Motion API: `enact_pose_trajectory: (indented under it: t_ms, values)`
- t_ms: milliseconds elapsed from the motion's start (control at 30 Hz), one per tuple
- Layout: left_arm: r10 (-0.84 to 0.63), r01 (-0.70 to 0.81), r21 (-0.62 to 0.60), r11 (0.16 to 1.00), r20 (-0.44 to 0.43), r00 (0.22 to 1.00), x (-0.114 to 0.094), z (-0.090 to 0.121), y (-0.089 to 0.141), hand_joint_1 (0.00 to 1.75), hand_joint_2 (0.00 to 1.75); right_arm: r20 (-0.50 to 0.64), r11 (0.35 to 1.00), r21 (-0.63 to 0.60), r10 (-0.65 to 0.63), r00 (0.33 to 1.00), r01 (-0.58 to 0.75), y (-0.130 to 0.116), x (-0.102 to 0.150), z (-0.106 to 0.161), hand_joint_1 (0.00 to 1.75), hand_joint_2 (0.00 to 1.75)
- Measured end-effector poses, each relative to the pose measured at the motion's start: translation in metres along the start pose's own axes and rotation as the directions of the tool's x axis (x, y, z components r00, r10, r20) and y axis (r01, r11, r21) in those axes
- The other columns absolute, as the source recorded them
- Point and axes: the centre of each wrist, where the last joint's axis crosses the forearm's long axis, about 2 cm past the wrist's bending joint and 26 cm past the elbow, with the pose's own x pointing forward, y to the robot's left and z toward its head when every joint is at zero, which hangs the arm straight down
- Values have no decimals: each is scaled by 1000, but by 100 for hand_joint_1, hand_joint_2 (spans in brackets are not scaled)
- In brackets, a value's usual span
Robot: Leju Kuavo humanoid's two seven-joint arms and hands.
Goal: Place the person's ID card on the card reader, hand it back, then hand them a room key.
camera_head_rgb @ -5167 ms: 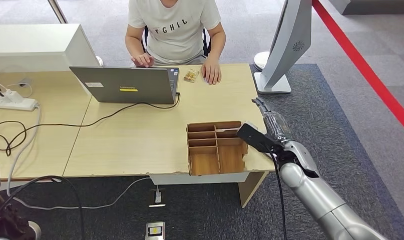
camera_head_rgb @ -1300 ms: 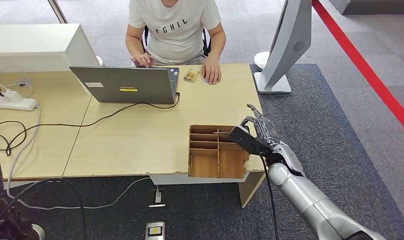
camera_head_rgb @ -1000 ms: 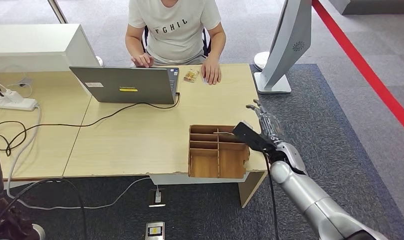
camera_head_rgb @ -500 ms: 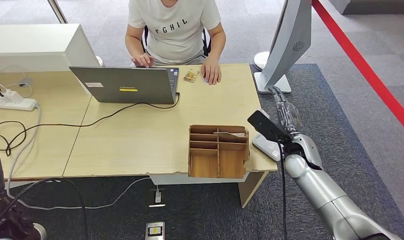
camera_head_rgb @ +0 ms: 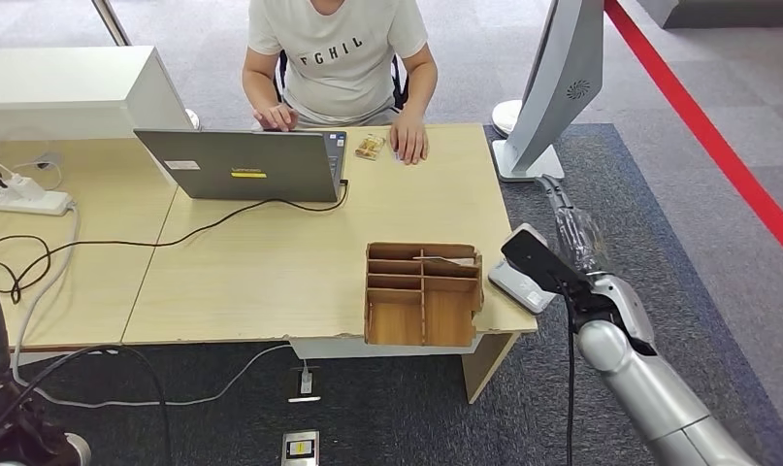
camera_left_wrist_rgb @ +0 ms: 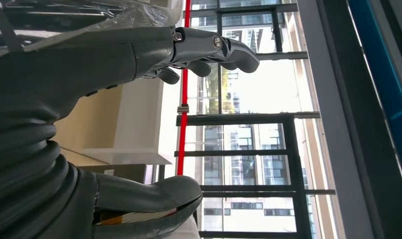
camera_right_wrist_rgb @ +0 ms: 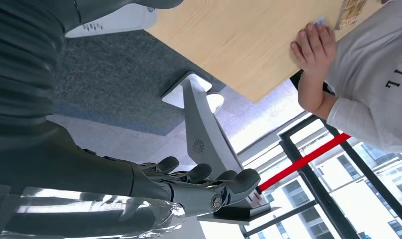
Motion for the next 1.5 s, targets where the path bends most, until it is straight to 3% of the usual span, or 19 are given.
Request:
enact_pose_trajectory:
  t_ms: [567,900,1100,1500]
  values:
    - [8,-8,3,1000,-9,1000,0,-1,-1,0,175,143,996,54,-81,986,74,18,42,32,0,175]
    - [20,-20,9,1000,1,1000,-1,-7,-4,0,175,207,988,127,-113,972,88,25,65,14,0,175]
    - [25,-25,8,1000,12,1000,-1,-6,-5,0,175,252,973,204,-159,955,108,41,83,1,0,175]
    - [41,-41,11,999,24,999,-1,-4,-6,0,175,244,939,320,-214,946,130,68,101,-20,0,175]
